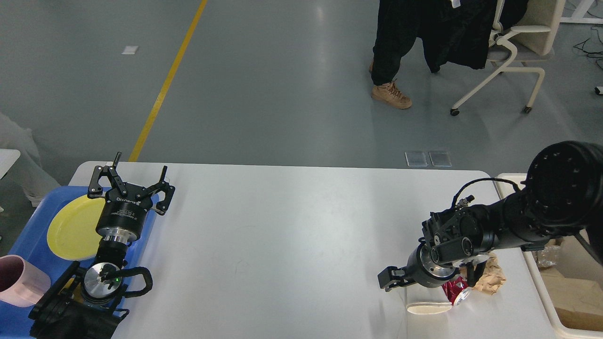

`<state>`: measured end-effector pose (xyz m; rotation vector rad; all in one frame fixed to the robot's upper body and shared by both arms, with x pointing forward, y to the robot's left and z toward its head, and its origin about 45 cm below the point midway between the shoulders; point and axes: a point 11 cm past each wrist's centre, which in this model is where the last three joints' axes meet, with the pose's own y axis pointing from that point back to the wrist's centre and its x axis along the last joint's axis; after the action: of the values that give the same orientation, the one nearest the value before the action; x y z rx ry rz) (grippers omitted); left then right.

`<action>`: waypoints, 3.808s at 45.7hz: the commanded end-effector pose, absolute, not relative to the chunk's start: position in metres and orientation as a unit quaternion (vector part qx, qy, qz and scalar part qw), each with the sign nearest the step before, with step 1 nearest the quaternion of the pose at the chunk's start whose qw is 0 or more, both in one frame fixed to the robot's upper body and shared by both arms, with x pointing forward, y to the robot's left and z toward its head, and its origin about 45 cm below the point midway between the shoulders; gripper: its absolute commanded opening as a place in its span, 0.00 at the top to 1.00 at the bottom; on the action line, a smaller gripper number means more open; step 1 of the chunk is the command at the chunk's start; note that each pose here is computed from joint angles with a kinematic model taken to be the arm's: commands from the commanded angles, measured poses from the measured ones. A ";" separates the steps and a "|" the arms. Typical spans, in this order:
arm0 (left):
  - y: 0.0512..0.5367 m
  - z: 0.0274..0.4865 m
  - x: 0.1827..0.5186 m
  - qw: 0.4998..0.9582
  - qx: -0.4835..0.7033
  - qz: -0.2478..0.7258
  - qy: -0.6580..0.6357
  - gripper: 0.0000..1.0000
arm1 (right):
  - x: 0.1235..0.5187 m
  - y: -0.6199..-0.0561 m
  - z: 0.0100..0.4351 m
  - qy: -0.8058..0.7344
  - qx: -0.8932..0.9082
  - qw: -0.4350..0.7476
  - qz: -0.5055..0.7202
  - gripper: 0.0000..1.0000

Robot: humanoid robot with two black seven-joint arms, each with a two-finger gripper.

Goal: Tidy desktop

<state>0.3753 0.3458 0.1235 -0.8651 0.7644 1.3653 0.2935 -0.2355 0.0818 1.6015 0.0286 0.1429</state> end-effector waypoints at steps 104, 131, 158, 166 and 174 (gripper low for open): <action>0.346 0.123 0.375 0.627 -0.377 0.595 0.334 0.04 | 0.304 -0.247 0.166 0.017 0.690 0.723 0.003 1.00; 0.346 0.123 0.375 0.627 -0.377 0.595 0.334 0.04 | 0.323 -0.248 0.402 0.028 0.649 0.760 0.033 0.00; 0.346 0.123 0.375 0.626 -0.377 0.595 0.334 0.04 | 0.320 -0.281 0.442 -0.034 0.619 0.784 0.023 0.00; 0.346 0.123 0.375 0.627 -0.377 0.595 0.334 0.04 | 0.316 -0.292 0.402 -0.004 0.626 0.779 -0.022 0.00; 0.346 0.123 0.375 0.626 -0.377 0.596 0.333 0.04 | 0.320 -0.303 0.338 -0.012 0.629 0.777 -0.024 0.00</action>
<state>0.3753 0.3457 0.1234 -0.8643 0.7652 1.3649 0.3202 -0.2958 0.3823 1.3519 -0.0269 -0.0374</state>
